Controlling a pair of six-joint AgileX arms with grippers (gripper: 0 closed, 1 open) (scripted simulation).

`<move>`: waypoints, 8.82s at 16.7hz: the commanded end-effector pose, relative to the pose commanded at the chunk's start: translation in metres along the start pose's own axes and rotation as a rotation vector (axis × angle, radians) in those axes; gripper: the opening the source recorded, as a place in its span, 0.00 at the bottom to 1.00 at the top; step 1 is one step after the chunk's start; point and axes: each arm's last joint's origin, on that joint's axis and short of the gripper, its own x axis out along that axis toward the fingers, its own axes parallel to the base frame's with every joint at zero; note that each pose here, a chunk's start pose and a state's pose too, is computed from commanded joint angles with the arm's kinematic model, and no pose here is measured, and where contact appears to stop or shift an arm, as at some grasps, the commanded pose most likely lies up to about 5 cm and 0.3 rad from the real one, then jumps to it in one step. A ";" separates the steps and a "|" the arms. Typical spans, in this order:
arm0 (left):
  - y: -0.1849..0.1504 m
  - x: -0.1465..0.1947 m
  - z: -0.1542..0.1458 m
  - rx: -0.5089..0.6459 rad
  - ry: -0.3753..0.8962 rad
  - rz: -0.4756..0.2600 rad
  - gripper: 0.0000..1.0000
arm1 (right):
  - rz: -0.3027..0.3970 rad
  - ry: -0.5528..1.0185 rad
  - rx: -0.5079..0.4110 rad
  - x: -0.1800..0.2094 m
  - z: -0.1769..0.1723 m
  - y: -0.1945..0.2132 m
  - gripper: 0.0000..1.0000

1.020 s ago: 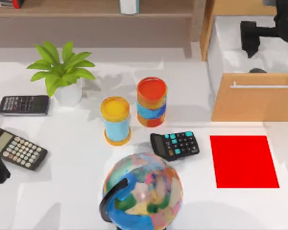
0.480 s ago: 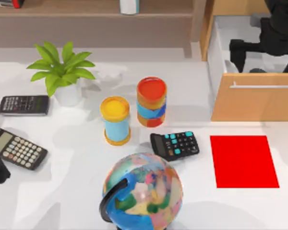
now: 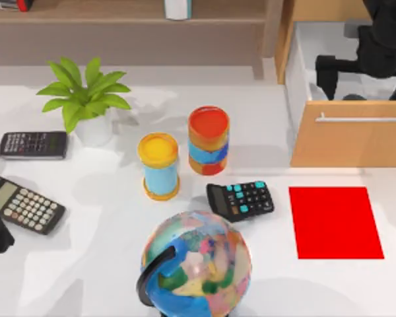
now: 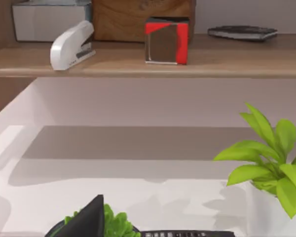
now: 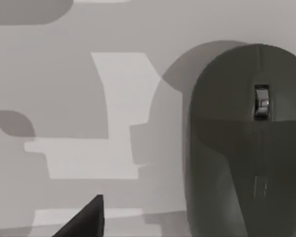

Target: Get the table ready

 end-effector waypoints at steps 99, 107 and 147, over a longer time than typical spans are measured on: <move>0.000 0.000 0.000 0.000 0.000 0.000 1.00 | 0.066 -0.097 -0.108 -0.055 -0.197 0.039 0.00; 0.000 0.000 0.000 0.000 0.000 0.000 1.00 | 0.055 -0.070 -0.119 -0.033 -0.195 0.041 0.00; 0.000 0.000 0.000 0.000 0.000 0.000 1.00 | 0.063 -0.122 -0.216 -0.002 -0.202 0.037 1.00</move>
